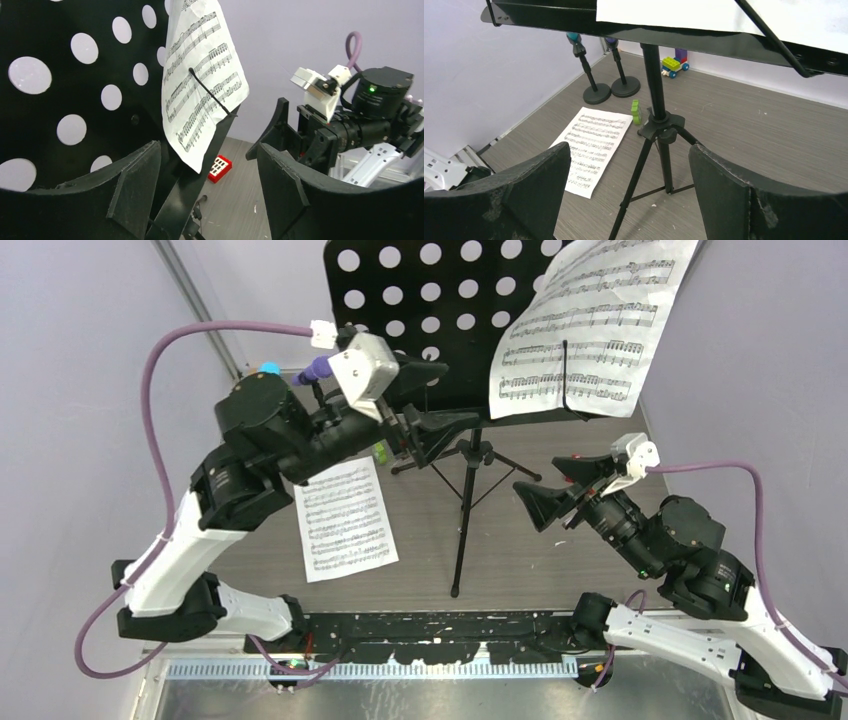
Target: Pack up the instrument practice props
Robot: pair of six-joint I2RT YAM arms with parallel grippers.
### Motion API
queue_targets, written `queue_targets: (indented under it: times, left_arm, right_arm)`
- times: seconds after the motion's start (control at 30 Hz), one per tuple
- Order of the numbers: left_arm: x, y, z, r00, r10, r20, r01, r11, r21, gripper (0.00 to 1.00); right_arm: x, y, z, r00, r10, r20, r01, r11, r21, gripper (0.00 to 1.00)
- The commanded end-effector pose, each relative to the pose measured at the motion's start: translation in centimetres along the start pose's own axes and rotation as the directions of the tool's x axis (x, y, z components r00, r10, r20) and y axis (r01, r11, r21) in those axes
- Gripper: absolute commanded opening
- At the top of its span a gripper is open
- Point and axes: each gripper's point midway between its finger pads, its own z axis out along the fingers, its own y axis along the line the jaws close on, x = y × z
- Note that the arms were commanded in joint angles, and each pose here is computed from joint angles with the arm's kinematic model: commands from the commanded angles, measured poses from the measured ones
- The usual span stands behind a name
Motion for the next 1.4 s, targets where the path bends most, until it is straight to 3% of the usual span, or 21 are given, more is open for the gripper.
queue_targets:
  times: [0.0, 0.33, 0.6, 1.1, 1.23, 1.37]
  left_arm:
    - [-1.6, 1.3, 1.7, 0.996, 0.038, 0.08, -0.033, 0.997, -0.067, 0.73]
    - [-1.7, 1.4, 6.2, 0.977, 0.15, 0.15, -0.14, 0.987, -0.079, 0.75]
    - [-2.3, 2.6, 7.2, 0.954, 0.234, 0.19, -0.203, 0.964, -0.17, 0.75]
    - [-3.5, 2.9, 9.8, 0.895, 0.362, 0.259, -0.311, 0.925, -0.218, 0.75]
    - [-3.7, 3.2, 10.2, 0.888, 0.375, 0.268, -0.313, 0.918, -0.245, 0.75]
    - [-3.6, 3.1, 10.7, 0.889, 0.37, 0.271, -0.311, 0.92, -0.237, 0.65]
  right_arm:
    - [-0.7, -0.7, -0.8, 1.0, -0.007, 0.008, 0.007, 1.0, 0.026, 0.92]
    - [0.0, -1.0, -2.0, 1.0, 0.007, 0.004, -0.007, 1.0, 0.015, 0.94]
    - [-0.8, -1.3, -3.7, 1.0, 0.011, 0.023, -0.011, 1.0, -0.006, 0.94]
    - [-0.7, -1.0, -4.3, 1.0, -0.002, -0.004, 0.002, 1.0, -0.03, 0.94]
    - [-1.0, -0.8, -4.8, 1.0, -0.015, -0.006, 0.014, 0.999, -0.049, 0.89]
    - [-1.7, -0.7, -5.3, 1.0, -0.012, 0.008, 0.013, 0.998, -0.067, 0.79]
